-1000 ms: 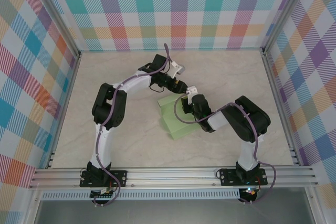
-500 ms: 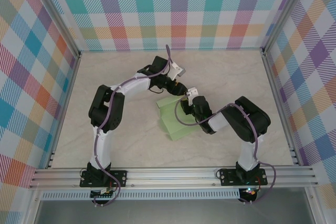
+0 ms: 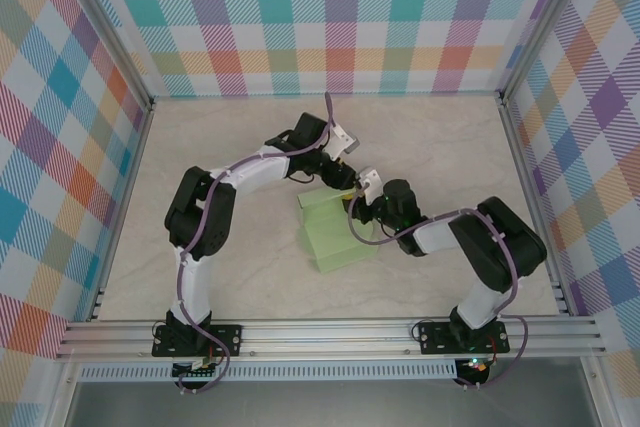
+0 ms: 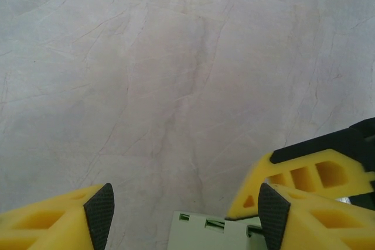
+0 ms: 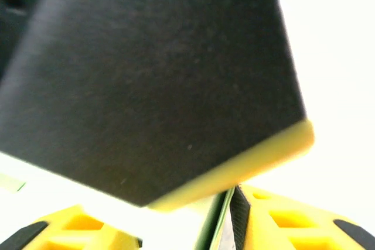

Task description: Fold the paper box

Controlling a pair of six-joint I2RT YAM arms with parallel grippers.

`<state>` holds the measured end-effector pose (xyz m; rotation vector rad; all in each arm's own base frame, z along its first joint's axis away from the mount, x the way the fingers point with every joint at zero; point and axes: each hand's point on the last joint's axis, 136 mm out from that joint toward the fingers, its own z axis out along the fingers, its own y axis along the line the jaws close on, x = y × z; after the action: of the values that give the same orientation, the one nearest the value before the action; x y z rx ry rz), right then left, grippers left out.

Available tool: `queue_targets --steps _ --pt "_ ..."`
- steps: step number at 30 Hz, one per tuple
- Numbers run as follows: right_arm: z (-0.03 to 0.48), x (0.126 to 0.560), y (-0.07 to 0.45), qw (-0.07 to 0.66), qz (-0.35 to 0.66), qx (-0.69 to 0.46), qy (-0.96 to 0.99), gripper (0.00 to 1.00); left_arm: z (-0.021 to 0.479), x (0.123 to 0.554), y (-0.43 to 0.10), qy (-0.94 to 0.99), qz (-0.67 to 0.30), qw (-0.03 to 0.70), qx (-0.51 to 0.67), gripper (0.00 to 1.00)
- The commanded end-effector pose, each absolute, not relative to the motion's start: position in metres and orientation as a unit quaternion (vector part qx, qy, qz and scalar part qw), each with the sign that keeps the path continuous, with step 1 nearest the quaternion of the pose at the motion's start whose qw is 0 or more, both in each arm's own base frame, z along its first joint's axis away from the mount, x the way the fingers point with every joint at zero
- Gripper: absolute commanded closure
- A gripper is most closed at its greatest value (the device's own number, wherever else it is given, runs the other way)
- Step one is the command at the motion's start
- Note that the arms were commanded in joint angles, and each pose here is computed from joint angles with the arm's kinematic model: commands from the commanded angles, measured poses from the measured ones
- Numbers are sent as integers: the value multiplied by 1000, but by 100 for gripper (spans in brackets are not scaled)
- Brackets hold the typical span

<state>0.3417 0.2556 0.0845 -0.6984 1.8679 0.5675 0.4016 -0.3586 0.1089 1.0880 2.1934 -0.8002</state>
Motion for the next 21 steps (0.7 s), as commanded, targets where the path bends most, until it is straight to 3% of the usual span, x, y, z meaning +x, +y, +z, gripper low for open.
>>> queue_targets --steps 1,6,11,21 --pt "93 308 267 481 299 -350 746 55 54 376 -335 854 -240 207 414 32" --pt "95 290 254 465 295 -404 731 56 54 376 -333 854 -234 210 415 32" --pt "98 311 244 473 299 -362 745 56 51 376 -330 858 -227 205 414 32" --pt "86 312 257 443 319 -395 739 55 47 376 -335 856 -240 203 410 32"
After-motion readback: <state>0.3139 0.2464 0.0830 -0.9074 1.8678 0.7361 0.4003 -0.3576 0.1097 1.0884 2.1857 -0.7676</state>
